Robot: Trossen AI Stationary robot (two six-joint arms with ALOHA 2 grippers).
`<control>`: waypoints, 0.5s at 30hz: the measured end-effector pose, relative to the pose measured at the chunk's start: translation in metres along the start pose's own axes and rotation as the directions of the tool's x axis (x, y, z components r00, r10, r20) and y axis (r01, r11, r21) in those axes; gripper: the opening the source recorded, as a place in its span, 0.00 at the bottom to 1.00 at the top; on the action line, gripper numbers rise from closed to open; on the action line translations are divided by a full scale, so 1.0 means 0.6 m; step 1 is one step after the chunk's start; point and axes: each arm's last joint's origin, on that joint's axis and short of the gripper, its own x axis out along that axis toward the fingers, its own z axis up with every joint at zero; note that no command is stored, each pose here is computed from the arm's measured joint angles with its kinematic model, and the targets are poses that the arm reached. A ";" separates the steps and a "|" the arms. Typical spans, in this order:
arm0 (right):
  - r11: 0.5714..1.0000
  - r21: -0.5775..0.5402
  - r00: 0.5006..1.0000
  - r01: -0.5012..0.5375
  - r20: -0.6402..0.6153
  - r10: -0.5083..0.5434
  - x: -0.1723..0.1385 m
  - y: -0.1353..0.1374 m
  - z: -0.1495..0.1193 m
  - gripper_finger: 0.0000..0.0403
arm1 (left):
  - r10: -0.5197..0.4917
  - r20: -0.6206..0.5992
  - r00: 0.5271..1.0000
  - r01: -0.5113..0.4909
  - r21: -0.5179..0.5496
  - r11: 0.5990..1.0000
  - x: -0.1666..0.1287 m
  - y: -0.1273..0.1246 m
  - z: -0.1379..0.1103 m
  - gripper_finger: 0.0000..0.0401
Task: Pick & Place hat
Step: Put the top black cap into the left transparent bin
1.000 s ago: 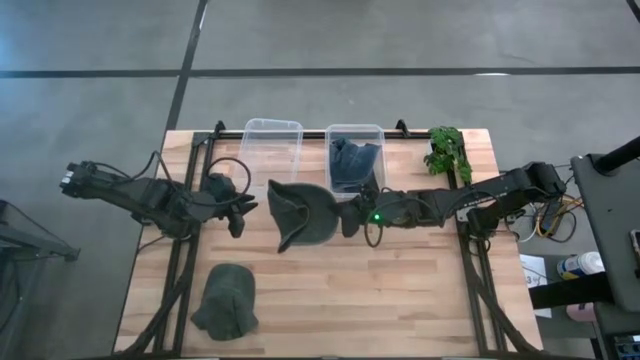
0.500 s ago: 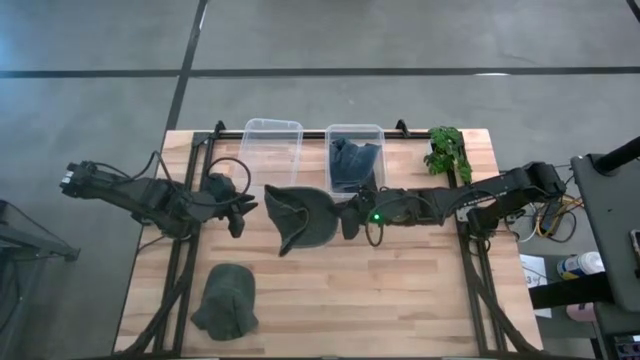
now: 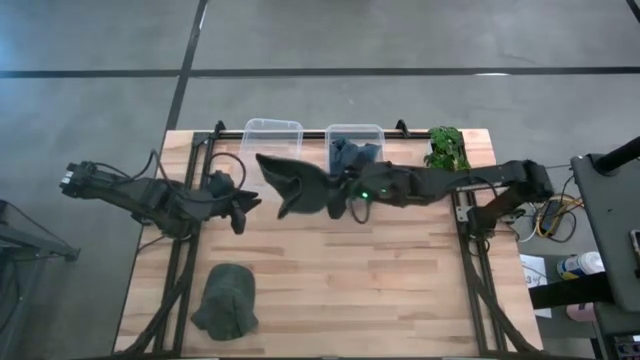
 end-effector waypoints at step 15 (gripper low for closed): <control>0.912 -0.379 0.987 0.158 0.034 -0.157 0.115 0.054 0.088 0.03 | -0.219 0.050 0.975 0.221 -0.057 0.974 -0.048 -0.015 0.054 0.26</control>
